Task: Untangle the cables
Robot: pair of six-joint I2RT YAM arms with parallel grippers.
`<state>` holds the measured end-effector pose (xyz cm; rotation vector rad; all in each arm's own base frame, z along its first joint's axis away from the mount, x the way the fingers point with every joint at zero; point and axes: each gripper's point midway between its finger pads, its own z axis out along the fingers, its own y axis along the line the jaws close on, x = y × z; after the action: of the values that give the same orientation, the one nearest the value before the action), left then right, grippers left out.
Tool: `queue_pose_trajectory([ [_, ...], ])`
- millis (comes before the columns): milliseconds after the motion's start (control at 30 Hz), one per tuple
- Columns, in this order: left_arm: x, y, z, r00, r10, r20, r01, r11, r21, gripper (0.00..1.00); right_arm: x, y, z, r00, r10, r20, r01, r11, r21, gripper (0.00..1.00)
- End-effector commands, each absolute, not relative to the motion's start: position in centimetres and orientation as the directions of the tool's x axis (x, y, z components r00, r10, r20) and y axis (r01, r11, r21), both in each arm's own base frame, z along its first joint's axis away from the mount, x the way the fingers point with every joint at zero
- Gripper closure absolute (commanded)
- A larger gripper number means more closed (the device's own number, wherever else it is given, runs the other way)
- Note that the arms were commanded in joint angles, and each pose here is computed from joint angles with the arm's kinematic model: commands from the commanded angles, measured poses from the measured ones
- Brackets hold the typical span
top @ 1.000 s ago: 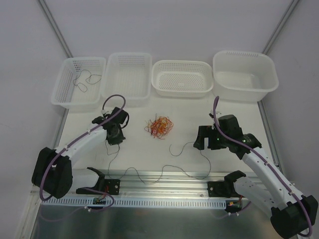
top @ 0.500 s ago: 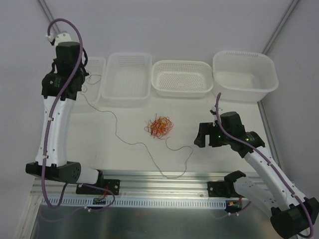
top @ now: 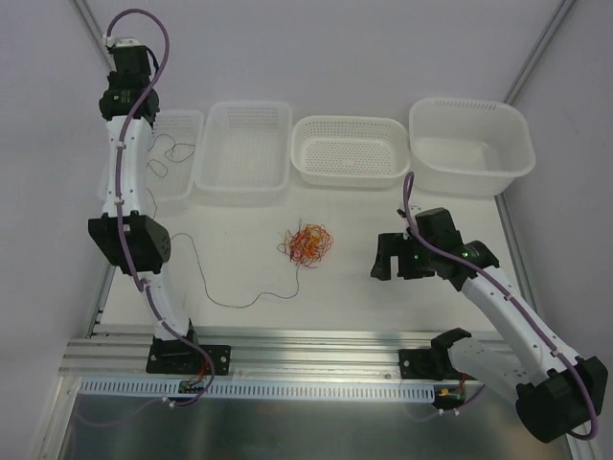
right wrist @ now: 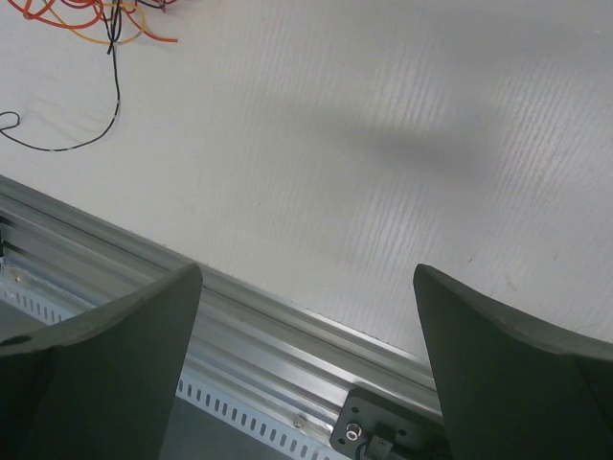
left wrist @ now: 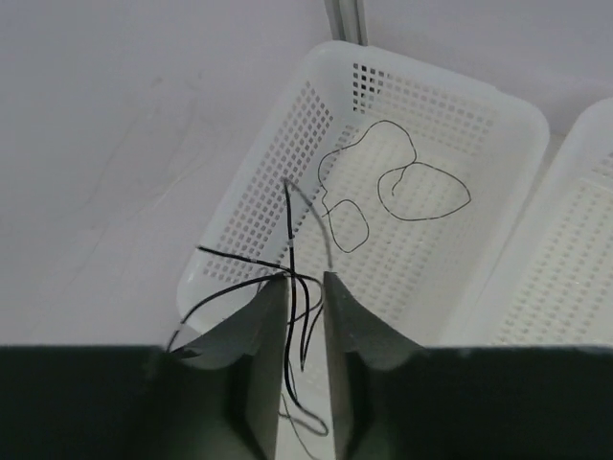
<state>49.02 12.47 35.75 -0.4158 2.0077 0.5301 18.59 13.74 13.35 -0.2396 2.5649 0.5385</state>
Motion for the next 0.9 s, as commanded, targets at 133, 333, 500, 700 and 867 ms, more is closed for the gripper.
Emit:
queue_pose_trajectory([
  [133, 53.2, 13.0, 30.2, -0.521, -0.076, -0.85, -0.442, 0.876, 0.193, 0.32, 19.1, 14.1, 14.1, -0.85, -0.095, -0.518, -0.295, 0.901, 0.319, 0.03],
  [333, 48.9, 11.4, 32.0, -0.495, -0.13, -0.859, -0.431, 0.895, 0.113, 0.04, 19.0, 14.2, 14.0, -0.848, -0.093, -0.521, -0.3, 0.896, 0.328, 0.03],
  [500, 43.3, 7.0, 30.6, -0.511, -0.24, -0.825, -0.392, 0.919, -0.025, 0.01, 18.8, 14.1, 14.4, -0.832, -0.082, -0.549, -0.308, 0.891, 0.333, 0.03],
  [700, 34.5, -0.5, 24.0, -0.626, -0.319, -0.712, -0.32, 0.937, -0.139, 0.01, 18.4, 13.9, 15.1, -0.815, -0.078, -0.574, -0.321, 0.886, 0.335, 0.03],
  [867, 27.1, -9.0, 18.0, -0.782, -0.203, -0.59, -0.11, 0.976, -0.189, 0.01, 18.0, 14.0, 15.3, -0.809, -0.077, -0.583, -0.332, 0.878, 0.344, 0.03],
])
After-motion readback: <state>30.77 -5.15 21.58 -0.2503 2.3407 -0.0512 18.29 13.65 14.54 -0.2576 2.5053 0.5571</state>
